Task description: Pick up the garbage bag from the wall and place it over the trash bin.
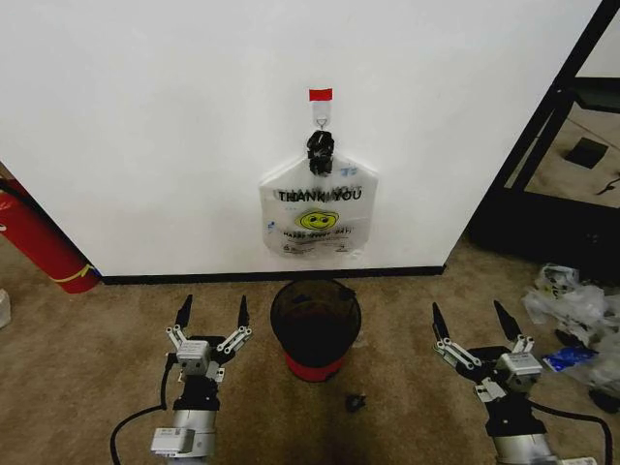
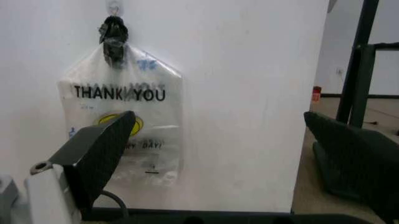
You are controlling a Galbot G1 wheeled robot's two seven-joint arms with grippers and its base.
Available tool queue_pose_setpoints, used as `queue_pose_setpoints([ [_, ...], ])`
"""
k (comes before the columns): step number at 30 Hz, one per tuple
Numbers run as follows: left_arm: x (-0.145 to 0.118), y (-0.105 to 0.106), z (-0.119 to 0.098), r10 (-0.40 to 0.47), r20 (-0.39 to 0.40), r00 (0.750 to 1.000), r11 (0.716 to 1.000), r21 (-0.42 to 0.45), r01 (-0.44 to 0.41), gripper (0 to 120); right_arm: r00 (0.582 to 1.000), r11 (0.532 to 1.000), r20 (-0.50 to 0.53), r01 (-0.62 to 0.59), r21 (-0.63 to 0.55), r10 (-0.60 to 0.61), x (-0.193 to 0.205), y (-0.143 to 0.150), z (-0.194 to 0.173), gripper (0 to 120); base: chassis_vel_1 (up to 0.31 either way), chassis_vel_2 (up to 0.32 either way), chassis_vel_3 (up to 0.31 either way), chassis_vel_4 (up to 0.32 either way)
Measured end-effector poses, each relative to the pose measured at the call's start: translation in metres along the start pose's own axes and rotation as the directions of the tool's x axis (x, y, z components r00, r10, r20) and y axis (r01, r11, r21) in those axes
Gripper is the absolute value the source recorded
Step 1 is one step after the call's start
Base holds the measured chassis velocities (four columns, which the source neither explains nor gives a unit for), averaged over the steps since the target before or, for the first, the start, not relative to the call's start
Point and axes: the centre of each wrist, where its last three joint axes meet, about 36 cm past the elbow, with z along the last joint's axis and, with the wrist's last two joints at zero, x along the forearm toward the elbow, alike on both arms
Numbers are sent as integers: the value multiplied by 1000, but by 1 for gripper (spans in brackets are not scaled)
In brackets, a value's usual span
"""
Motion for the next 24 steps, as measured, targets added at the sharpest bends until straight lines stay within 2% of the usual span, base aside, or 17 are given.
queue_pose_setpoints([
  [24, -7, -1, -6, -49, -13, 999, 999, 16, 49, 100, 1000, 999, 11, -4, 37, 3, 7, -2, 17, 100, 0, 0, 0, 0],
])
